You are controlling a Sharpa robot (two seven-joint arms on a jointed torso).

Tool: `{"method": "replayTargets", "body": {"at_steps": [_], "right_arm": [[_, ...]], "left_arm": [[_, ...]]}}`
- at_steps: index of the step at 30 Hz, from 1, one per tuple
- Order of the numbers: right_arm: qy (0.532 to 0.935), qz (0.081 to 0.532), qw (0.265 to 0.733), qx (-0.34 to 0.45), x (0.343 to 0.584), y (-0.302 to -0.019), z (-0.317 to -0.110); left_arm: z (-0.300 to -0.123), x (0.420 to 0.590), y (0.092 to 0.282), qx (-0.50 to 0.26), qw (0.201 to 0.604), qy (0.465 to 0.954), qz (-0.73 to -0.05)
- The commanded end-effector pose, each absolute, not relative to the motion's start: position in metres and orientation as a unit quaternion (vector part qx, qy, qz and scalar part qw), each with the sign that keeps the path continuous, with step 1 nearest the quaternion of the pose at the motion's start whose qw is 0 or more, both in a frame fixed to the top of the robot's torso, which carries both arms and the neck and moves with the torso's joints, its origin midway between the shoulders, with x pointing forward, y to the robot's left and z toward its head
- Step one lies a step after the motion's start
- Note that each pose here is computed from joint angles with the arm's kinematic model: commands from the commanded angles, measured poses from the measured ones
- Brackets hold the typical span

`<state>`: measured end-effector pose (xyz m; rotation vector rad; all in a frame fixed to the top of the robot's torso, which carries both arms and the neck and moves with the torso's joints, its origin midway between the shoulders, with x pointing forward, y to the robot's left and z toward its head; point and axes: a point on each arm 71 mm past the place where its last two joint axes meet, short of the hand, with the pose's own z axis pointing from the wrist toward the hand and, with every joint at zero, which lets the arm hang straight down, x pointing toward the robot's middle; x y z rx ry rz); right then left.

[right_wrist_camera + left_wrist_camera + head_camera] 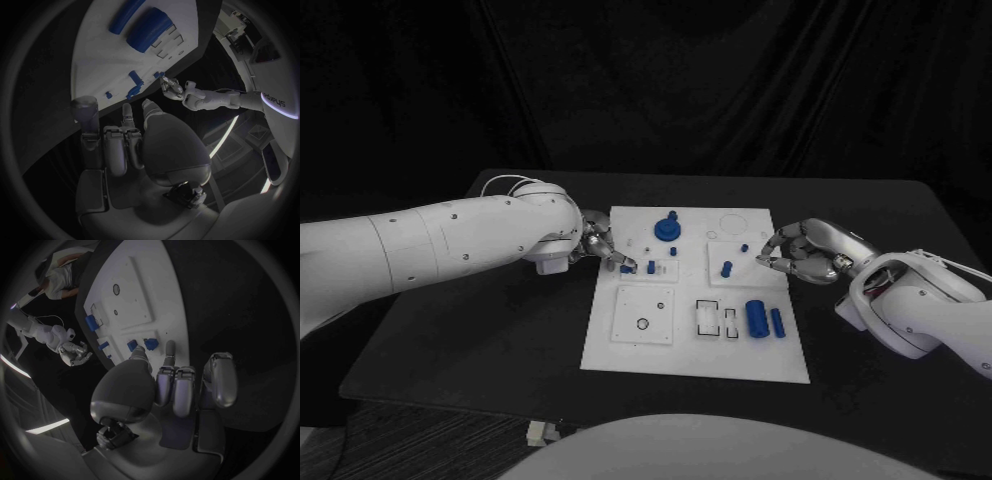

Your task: Assemble the parts on the task board

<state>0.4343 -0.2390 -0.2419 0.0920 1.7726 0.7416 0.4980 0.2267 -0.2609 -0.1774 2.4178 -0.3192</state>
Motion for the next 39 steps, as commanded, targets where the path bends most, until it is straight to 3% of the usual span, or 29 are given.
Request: {"method": "replayTargets", "body": {"at_steps": [1, 39], "right_arm": [[0.76, 0.31, 0.57, 0.043, 0.434, -0.24, -0.244], [0.764, 0.308, 0.566, 0.044, 0.433, -0.24, -0.244]], "left_arm": [[-0.264, 0.495, 0.223, -0.068, 0.326, 0.932, -0.144], [-0.282, 0.493, 0.22, -0.085, 0.311, 0.933, -0.159]]}}
